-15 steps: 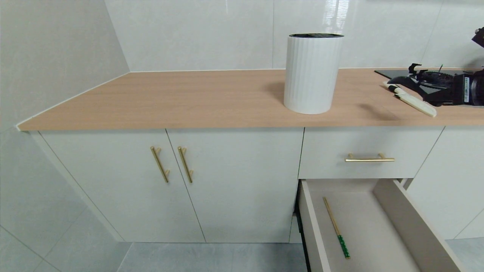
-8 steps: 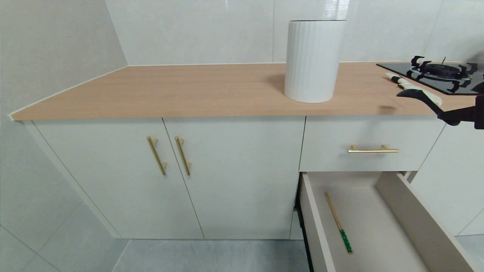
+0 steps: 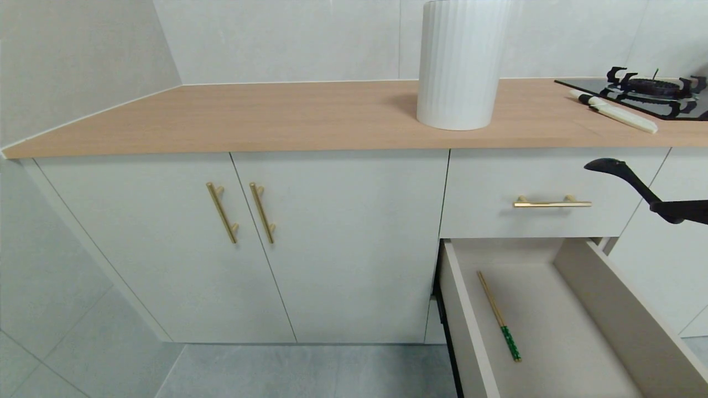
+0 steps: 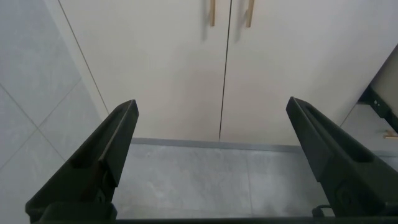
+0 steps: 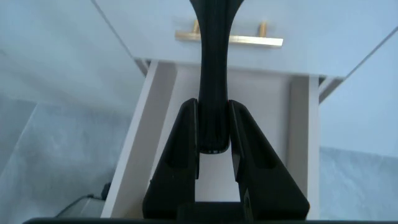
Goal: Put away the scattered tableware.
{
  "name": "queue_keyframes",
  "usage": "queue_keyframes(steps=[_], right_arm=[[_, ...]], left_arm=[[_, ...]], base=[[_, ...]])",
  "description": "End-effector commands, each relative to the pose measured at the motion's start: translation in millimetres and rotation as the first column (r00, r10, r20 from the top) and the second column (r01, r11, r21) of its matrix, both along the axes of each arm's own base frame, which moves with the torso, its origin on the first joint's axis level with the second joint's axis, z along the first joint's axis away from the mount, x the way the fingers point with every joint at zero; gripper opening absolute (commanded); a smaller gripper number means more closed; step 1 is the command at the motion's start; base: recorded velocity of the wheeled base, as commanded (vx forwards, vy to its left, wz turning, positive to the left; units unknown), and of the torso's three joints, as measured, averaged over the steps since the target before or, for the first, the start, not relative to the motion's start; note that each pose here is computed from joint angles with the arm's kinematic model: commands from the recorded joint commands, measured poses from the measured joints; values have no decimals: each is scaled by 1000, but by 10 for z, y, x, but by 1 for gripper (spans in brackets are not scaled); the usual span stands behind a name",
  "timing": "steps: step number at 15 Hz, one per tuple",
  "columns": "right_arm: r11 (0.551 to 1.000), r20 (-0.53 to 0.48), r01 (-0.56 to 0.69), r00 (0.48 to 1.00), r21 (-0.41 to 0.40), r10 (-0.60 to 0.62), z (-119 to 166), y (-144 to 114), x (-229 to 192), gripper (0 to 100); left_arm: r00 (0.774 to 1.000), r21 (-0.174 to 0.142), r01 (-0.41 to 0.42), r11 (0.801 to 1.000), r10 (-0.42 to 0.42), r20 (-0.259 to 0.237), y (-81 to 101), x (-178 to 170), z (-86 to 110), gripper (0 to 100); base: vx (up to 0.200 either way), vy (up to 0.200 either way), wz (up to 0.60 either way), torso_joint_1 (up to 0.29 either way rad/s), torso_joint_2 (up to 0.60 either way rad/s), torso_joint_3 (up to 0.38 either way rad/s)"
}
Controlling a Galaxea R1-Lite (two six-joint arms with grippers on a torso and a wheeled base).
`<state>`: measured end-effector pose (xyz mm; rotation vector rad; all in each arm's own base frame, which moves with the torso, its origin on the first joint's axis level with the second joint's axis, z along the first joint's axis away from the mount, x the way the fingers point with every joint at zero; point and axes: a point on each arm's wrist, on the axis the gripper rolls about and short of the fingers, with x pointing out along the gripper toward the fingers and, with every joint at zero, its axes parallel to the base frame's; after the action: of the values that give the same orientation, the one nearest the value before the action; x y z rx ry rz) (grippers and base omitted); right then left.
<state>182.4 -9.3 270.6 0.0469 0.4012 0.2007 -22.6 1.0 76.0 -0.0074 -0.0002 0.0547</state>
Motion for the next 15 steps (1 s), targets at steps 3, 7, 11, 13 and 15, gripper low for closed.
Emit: queue_keyframes(steps=[3,7,11,13,15], right_arm=[[1000,-74,-19,997,3,19,-238,37,-103,0],[999,-289,-32,957,14,35,-712,64,129,0],[1000,-473,-25,881,15,29,-1138,74,510,0],[999,-569,-24,822,23,33,-1434,79,706,0],[1000,-613,-22,790,22,31,-1713,77,891,0]], left_arm=[[1000,0,-1,1000,1,0,0,0,-1,100],[1000,0,-1,1000,1,0,0,0,-1,100],[1000,0,-1,1000,1,0,0,0,-1,100],[1000,0,-1,1000,1,0,0,0,-1,100],[1000,0,-1,1000,1,0,0,0,-1,100]], base=[[0,0,0,0,0,0],[0,0,0,0,0,0],[0,0,0,0,0,0],[0,0,0,0,0,0],[0,0,0,0,0,0]])
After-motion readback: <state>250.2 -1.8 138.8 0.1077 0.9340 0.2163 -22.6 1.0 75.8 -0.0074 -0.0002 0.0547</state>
